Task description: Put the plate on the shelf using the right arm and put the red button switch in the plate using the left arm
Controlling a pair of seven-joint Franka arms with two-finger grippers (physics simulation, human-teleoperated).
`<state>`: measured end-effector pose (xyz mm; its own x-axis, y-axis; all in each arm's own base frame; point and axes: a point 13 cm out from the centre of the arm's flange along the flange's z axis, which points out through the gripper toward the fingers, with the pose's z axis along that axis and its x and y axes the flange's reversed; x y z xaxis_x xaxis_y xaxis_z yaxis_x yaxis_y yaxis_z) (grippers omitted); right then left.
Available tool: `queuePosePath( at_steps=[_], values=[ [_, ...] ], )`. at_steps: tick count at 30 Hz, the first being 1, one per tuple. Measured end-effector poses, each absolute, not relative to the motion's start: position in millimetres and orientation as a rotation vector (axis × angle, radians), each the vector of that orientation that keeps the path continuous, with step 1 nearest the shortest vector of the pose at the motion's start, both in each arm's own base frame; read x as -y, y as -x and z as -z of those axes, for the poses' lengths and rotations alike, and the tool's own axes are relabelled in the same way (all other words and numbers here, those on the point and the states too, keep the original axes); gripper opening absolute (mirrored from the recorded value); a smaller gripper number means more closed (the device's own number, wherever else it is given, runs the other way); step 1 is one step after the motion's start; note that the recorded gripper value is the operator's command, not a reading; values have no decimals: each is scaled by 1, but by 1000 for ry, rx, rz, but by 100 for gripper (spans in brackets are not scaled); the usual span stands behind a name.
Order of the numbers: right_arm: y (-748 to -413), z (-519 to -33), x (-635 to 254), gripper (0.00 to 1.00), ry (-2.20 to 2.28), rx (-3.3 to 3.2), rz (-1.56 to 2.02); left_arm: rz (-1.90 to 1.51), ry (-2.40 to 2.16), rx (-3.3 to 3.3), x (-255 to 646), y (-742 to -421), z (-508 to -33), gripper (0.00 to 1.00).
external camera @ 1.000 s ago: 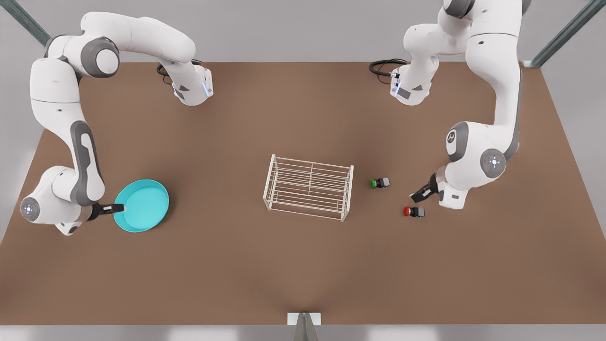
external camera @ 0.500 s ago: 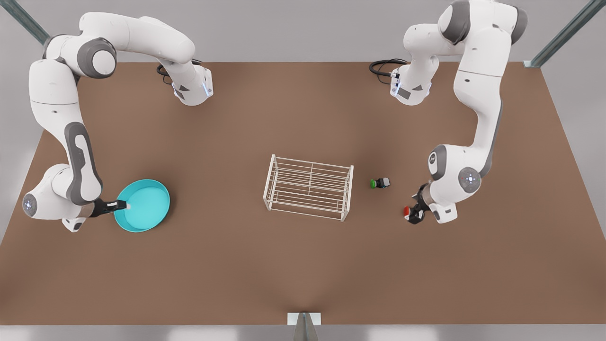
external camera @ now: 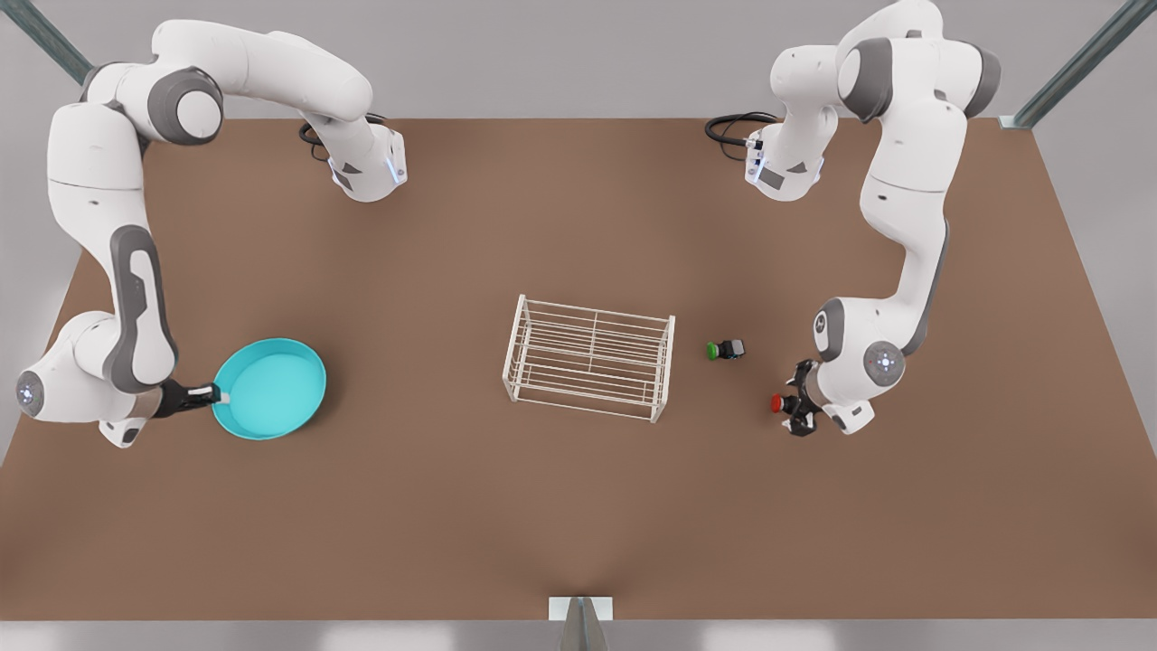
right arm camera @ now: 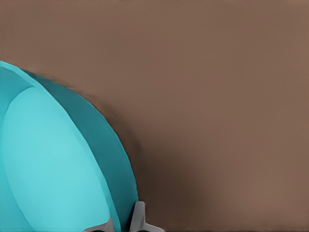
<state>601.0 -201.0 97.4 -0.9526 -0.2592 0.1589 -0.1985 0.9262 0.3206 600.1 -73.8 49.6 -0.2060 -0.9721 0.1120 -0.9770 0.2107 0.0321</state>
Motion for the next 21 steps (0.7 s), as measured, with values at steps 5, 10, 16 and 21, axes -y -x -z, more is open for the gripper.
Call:
queuePosePath(
  at_steps=[5,10,16,21],
  values=[
    [-614,-150,168,25,-393,2857,473,-54,-1967,2340,61,-605,-45,100],
    [-618,-225,102,25,-476,2826,488,-37,-2008,2334,49,-609,-42,100],
    [-612,-275,4,26,-563,2772,420,-6,-2026,2339,41,-608,-37,100],
    [-598,-296,-101,26,-654,2727,378,2,-2041,2330,40,-607,-38,92]
  ],
)
